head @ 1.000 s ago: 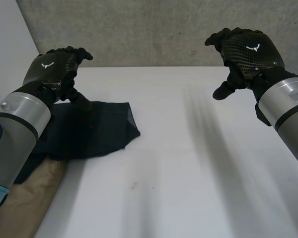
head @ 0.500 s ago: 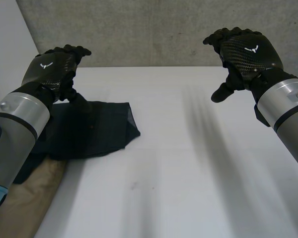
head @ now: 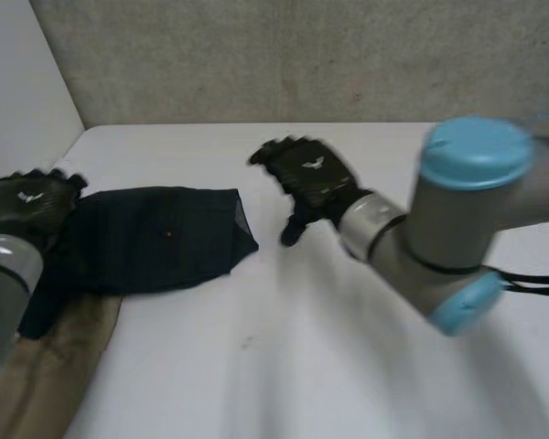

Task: Fold the laundry.

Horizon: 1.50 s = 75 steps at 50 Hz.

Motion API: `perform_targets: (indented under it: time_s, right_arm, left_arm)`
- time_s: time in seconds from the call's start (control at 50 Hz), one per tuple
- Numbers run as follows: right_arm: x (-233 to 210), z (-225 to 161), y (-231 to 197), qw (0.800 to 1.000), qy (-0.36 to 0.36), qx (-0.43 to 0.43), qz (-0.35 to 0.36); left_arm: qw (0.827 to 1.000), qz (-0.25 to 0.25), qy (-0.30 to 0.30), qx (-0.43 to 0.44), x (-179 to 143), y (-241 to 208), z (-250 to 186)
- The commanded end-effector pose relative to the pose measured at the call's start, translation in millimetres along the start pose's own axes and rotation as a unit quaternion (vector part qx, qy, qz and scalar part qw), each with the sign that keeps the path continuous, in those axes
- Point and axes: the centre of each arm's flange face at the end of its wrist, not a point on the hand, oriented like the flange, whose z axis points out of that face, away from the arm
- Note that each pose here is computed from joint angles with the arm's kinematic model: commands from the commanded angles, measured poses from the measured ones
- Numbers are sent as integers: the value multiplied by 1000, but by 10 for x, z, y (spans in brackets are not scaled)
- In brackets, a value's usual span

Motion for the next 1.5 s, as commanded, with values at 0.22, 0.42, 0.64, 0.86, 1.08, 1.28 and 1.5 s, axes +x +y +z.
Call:
perform_targets:
  time_s: [0.22, 0.42, 0.64, 0.86, 1.08, 1.28, 1.5]
  right_arm:
    - [-676, 679, 844, 988, -77, -55, 121]
    - [-817, 835, 1035, 989, -80, -55, 115]
    - [-797, 957, 1021, 995, -75, -24, 55]
    - [-736, 935, 705, 998, -62, -4, 22]
    - [-174, 619, -201, 1000, -8, 13, 4]
    - [459, -242, -1363, 992, 74, 102, -21]
    - [507, -1252, -1888, 976, 137, 150, -75]
  left_arm:
    - [995, -21, 7, -102, -168, 719, 471]
    - [995, -26, -9, -101, -267, 768, 656]
    - [995, -24, -6, -92, -248, 727, 679]
    - [1000, -19, -8, -18, -257, 281, 565]
    - [987, -16, 11, 159, -129, -821, 184]
    - [945, -47, 36, 321, -111, -1741, -596]
    - [932, -57, 102, 344, -48, -1904, -1408]
